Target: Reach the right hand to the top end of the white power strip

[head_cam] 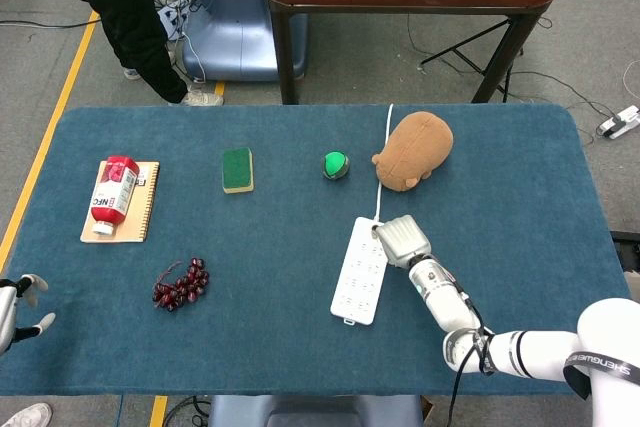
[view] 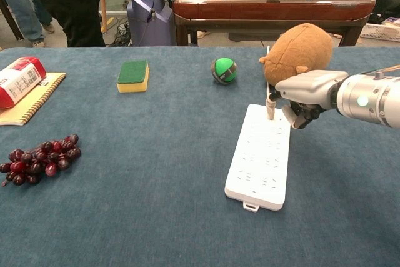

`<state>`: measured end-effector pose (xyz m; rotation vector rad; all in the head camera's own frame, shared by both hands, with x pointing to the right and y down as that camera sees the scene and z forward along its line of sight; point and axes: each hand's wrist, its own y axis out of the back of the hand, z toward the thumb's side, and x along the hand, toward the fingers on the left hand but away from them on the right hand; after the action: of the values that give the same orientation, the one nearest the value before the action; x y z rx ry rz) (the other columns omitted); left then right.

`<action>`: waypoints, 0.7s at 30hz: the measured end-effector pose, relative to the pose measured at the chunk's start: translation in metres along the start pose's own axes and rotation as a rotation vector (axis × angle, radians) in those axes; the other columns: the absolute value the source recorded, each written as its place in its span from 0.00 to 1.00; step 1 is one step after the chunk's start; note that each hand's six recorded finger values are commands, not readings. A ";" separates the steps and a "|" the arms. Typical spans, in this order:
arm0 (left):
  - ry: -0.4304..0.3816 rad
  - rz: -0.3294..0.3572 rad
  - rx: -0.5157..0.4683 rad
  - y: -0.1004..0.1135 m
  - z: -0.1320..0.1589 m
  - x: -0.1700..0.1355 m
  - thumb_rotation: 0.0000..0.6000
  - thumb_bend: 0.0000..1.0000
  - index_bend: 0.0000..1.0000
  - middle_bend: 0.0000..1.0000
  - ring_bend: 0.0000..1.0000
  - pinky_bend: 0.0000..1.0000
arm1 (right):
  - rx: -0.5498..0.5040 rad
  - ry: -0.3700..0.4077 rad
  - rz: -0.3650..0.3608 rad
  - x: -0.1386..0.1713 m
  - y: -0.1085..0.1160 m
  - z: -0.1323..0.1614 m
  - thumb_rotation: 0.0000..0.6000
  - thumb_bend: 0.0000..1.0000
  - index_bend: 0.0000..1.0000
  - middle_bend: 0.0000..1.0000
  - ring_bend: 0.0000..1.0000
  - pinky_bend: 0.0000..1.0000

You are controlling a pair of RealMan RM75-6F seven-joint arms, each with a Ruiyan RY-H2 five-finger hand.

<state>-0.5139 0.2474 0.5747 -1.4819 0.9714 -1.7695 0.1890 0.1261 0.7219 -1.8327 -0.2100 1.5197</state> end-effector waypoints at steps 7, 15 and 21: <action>-0.004 -0.006 0.002 -0.002 0.001 0.000 1.00 0.19 0.55 0.58 0.44 0.66 | -0.010 0.013 -0.057 0.016 0.020 -0.001 1.00 0.77 0.31 1.00 1.00 1.00; -0.013 -0.012 0.015 -0.005 0.005 0.000 1.00 0.19 0.54 0.58 0.44 0.67 | -0.012 -0.003 -0.142 0.053 0.046 -0.019 1.00 0.60 0.31 0.75 0.91 1.00; -0.020 -0.001 0.019 -0.003 0.008 -0.001 1.00 0.19 0.53 0.58 0.44 0.67 | 0.027 -0.070 -0.202 0.091 0.050 -0.053 1.00 0.34 0.31 0.45 0.54 0.72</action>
<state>-0.5064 0.2484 0.5774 -1.4859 0.9416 -1.7568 0.2474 0.1180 0.6216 -1.6836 -0.3940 1.4392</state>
